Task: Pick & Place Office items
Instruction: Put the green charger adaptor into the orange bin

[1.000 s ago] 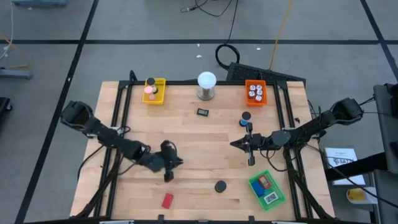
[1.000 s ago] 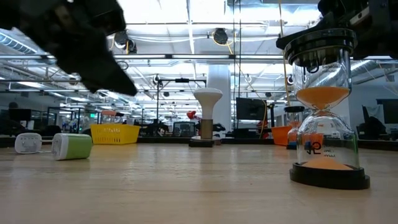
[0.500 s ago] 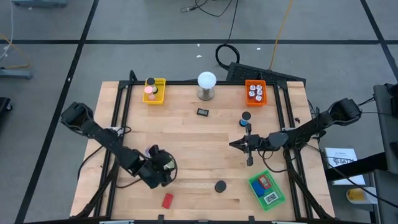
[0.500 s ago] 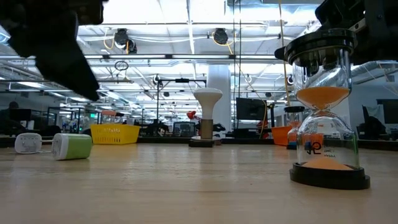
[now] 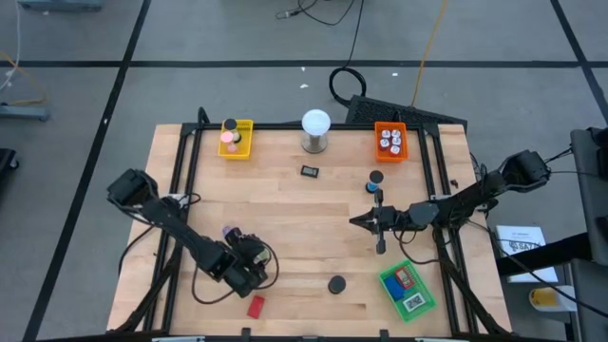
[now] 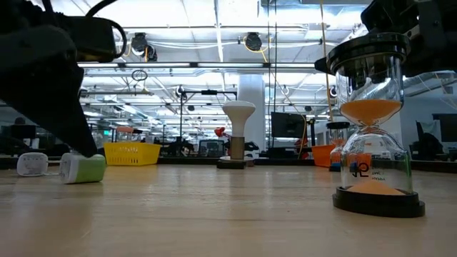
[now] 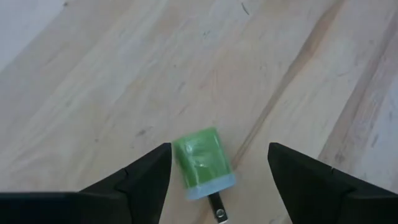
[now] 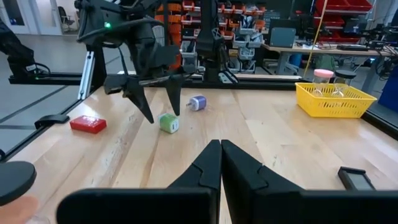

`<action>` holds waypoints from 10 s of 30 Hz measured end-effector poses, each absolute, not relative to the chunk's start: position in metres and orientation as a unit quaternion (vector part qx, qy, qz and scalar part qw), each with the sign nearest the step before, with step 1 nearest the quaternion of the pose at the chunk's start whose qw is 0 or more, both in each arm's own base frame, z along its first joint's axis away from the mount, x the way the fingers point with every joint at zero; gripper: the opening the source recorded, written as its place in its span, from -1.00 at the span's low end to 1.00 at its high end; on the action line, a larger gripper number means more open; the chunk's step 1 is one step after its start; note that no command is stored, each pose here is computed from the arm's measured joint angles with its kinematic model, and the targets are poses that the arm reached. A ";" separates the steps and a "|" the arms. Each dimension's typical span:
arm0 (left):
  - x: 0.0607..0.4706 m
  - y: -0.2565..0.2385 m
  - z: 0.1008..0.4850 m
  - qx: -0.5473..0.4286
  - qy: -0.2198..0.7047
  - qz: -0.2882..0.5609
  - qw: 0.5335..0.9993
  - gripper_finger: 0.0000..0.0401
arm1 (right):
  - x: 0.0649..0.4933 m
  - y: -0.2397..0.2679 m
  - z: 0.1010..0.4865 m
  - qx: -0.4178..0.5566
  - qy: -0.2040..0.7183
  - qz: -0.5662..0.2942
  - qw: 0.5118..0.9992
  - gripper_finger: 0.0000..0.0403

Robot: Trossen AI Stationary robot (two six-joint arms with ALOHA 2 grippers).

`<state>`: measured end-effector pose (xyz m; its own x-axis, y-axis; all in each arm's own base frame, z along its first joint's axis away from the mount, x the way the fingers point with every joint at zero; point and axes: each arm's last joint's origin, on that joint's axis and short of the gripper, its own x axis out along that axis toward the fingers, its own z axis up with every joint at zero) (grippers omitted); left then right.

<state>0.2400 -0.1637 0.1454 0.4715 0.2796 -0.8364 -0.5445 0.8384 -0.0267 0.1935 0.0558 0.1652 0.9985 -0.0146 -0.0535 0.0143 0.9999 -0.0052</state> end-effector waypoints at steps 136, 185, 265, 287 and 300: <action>0.269 -0.090 0.159 0.133 0.586 0.036 0.799 0.36 | 0.193 0.056 0.164 -0.007 0.031 -0.004 0.999 -0.98; 0.301 -0.080 0.162 0.218 0.489 -0.138 0.833 0.19 | 0.193 0.056 0.164 -0.018 0.035 -0.004 0.999 -0.98; 0.345 -0.047 0.185 -0.264 0.014 -0.021 0.964 0.11 | 0.294 0.095 0.170 -0.126 -0.023 -0.134 0.983 -0.13; 0.302 -0.033 0.209 -0.082 0.063 0.034 0.994 0.34 | 0.245 0.055 0.144 -0.005 0.092 -0.208 0.974 -0.37; 0.272 -0.041 0.180 -0.066 0.037 0.045 0.996 -0.24 | 0.243 0.042 0.098 0.067 0.195 -0.261 0.943 -0.37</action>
